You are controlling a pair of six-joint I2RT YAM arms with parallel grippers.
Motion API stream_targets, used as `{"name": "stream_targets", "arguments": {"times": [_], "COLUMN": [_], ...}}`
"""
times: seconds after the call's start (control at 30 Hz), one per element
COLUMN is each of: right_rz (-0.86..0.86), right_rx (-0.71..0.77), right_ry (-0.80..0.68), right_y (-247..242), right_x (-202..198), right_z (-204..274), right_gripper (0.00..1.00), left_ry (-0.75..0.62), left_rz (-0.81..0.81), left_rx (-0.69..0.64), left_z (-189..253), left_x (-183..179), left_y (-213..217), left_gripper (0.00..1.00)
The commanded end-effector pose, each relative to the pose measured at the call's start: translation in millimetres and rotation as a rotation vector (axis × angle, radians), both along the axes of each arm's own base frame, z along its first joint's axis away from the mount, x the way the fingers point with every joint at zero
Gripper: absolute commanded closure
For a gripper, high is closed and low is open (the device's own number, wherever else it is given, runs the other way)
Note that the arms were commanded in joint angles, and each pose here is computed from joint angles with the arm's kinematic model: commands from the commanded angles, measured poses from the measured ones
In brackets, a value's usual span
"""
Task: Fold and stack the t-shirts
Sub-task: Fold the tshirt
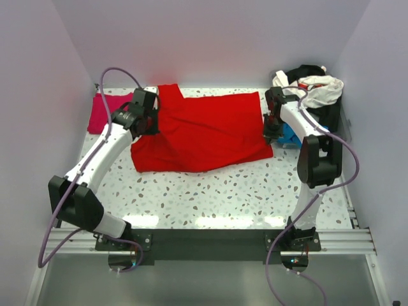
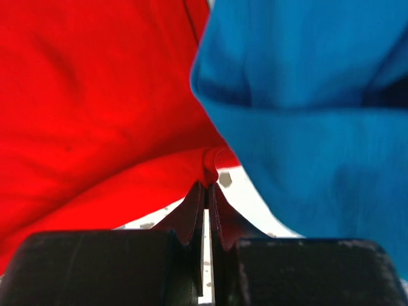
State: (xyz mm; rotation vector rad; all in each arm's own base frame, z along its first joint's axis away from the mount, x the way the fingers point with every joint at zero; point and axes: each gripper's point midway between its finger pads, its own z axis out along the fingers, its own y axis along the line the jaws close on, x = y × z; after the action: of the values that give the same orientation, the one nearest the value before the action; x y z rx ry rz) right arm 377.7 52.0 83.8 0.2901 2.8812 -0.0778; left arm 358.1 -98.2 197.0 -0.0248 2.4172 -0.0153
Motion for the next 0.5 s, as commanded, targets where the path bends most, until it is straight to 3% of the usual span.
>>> {"name": "stream_targets", "arguments": {"times": [0.0,0.47], "right_rz": [0.040,0.052], "right_rx": [0.025,-0.003], "right_ry": [0.009,0.004], "right_y": [6.7,1.2], "right_x": [16.2,50.4], "right_z": [4.2,1.3], "right_gripper": [1.00,1.00], "left_ry": [-0.154,-0.184], "left_rz": [-0.087,-0.083], "left_rx": [-0.009,0.057], "left_z": [38.9,47.1], "left_x": [43.9,101.5], "left_y": [-12.4,2.1], "left_gripper": [1.00,1.00]}}
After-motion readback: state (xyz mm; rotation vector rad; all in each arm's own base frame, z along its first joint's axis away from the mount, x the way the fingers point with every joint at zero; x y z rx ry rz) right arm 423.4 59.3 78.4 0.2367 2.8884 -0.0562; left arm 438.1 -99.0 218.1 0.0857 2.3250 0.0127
